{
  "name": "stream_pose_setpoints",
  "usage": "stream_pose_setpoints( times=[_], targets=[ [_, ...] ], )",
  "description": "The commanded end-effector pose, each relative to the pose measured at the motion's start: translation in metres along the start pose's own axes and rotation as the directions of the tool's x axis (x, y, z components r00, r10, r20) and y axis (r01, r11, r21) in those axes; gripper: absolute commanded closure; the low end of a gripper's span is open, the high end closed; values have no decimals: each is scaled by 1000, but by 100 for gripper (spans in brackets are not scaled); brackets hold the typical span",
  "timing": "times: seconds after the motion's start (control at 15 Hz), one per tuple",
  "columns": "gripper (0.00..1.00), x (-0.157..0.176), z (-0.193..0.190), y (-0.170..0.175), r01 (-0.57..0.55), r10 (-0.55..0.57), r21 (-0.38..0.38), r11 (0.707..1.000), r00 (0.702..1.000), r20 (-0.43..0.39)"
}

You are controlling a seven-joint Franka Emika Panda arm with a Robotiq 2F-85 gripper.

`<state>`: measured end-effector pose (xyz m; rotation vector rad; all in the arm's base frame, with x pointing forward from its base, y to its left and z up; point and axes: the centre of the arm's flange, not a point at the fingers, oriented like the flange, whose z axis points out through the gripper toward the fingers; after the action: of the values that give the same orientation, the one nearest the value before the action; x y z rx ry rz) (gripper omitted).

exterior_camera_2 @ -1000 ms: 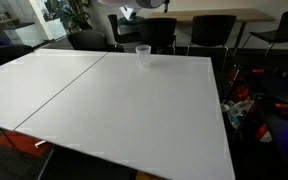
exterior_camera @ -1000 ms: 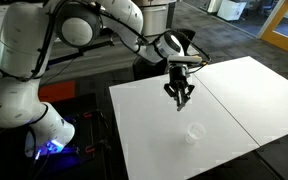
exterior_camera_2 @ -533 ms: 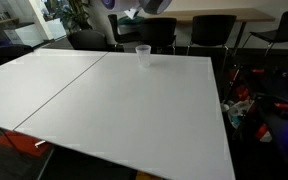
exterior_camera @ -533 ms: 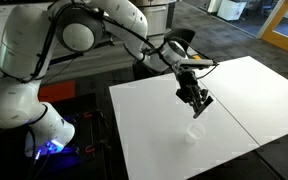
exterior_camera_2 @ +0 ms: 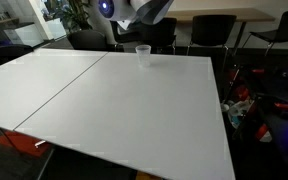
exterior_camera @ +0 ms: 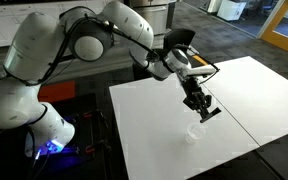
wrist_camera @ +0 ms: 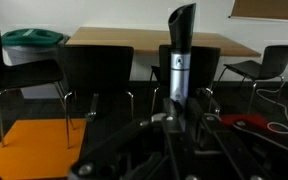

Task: Move the cup to the right, put the marker in the cup and then remove it and put it back on the table

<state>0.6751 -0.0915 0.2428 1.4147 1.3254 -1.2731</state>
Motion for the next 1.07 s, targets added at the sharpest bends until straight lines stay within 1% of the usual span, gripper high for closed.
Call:
stream_pose_setpoints(
  times=[0.0, 0.13, 0.33, 1.0],
  targets=[
    [96, 10, 0, 21, -55, 49, -58, 997, 993, -107],
    [96, 21, -2, 25, -74, 60, -91, 993, 988, -143],
    [96, 35, -6, 26, -76, 57, -104, 992, 983, -175],
    [96, 85, 0, 22, -27, 8, -101, 995, 982, -189]
  ],
)
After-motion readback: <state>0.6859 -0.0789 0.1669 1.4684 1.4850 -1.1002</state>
